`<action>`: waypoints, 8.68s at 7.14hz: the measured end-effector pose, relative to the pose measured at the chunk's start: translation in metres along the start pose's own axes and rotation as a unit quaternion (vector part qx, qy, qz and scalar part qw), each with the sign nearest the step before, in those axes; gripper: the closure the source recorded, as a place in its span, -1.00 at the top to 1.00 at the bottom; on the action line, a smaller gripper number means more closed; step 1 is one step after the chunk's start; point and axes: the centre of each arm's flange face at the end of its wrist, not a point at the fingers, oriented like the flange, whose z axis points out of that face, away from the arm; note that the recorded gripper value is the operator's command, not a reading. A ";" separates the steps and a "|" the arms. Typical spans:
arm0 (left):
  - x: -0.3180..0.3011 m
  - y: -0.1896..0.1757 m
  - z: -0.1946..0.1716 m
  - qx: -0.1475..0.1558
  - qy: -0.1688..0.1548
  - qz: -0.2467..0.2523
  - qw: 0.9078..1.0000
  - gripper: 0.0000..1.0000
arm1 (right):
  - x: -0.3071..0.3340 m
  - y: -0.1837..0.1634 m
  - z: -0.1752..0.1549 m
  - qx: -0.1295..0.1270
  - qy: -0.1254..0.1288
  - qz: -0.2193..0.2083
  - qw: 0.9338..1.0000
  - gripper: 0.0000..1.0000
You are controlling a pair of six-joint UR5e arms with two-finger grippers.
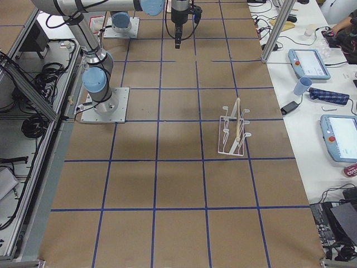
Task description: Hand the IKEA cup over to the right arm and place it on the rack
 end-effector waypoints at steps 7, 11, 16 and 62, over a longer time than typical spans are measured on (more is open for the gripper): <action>-0.175 0.097 0.111 -0.018 -0.032 0.207 0.978 0.85 | -0.015 -0.003 0.005 -0.012 -0.072 0.004 0.997 1.00; -0.238 0.108 0.155 -0.003 -0.024 0.363 0.931 0.74 | -0.022 -0.008 -0.001 0.009 -0.114 0.002 0.993 1.00; -0.282 0.139 0.184 -0.001 -0.002 0.373 0.928 0.74 | -0.064 -0.013 -0.018 0.002 -0.357 -0.004 0.934 1.00; 0.200 -0.063 0.056 0.202 0.659 -0.042 0.724 -1.00 | -0.069 -0.062 0.103 -0.108 -0.731 0.132 0.661 0.82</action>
